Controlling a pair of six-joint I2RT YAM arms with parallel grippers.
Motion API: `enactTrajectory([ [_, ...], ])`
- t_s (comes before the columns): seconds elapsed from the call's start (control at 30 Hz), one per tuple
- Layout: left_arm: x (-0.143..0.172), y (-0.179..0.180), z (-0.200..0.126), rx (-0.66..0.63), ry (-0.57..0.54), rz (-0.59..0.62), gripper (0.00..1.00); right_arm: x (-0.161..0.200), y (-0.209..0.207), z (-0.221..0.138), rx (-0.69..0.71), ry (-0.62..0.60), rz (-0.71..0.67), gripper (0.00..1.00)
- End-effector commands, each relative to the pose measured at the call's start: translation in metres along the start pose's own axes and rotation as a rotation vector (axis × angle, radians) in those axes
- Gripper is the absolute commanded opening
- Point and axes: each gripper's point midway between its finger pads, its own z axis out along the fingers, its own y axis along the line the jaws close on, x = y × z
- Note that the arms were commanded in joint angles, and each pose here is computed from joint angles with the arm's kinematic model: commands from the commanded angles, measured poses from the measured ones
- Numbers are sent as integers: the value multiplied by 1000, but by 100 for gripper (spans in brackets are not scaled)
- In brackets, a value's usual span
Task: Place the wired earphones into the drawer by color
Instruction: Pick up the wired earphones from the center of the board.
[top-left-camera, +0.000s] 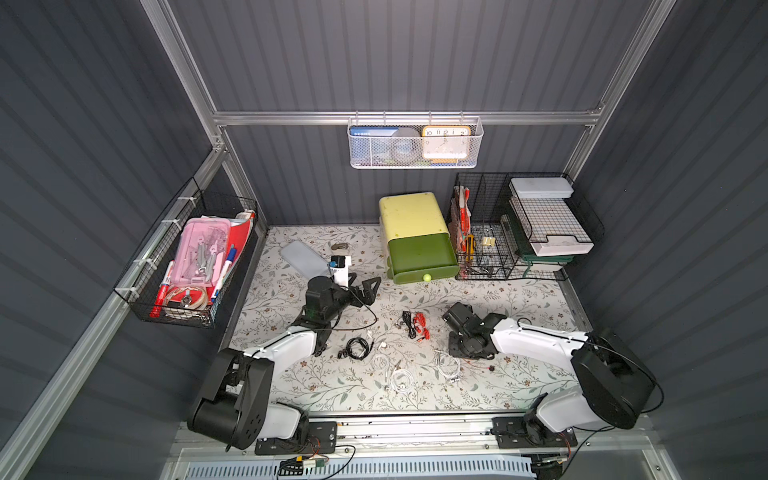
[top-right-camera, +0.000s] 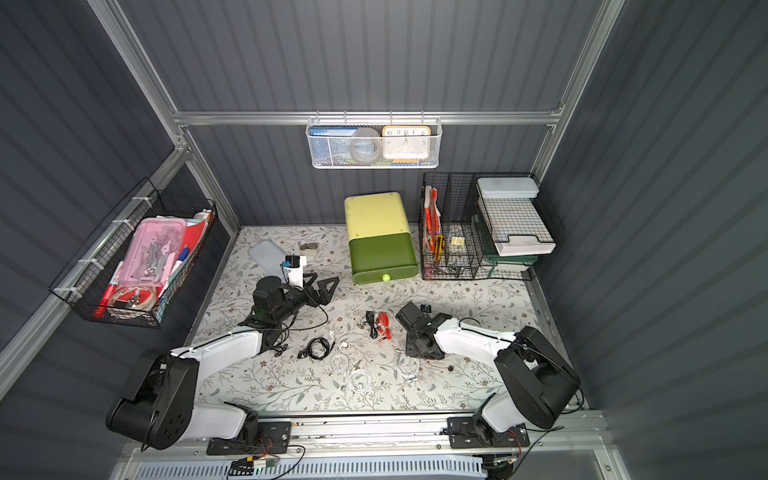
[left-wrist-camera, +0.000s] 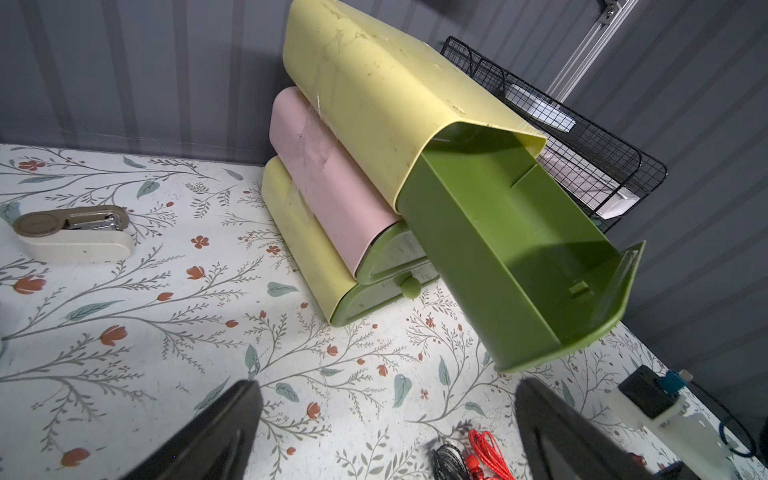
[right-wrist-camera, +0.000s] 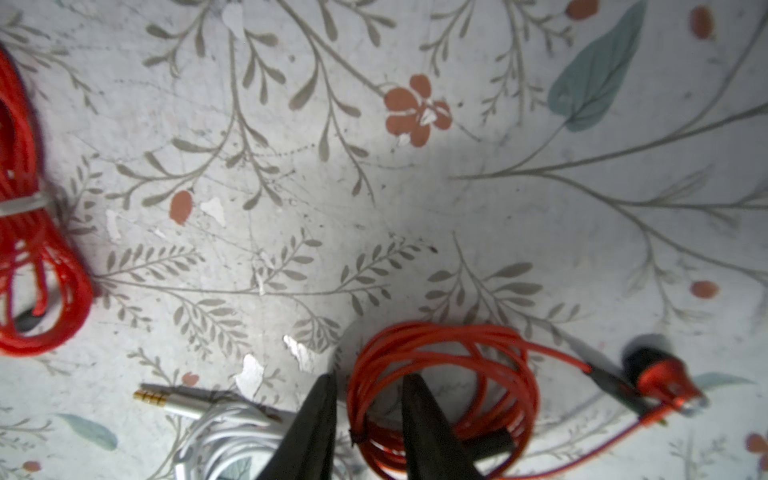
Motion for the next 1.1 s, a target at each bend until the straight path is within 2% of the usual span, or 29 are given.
enactTrajectory([
  [0.0,-6,-5,-1,11,-14,19,99,9,-13,4,50,11,6,29],
  [0.33,-8,-5,-2,5,-18,23,99,10,-17,2,50,-5,3,13],
  [0.6,-4,-4,1,4,-8,20,99,1,-19,-12,45,-53,4,6],
  [0.9,-7,-5,-1,8,-12,15,99,-25,-23,-68,29,-177,-20,4],
  [1.07,-8,-5,-2,5,-15,18,99,-50,-18,-121,-54,-326,-35,4],
])
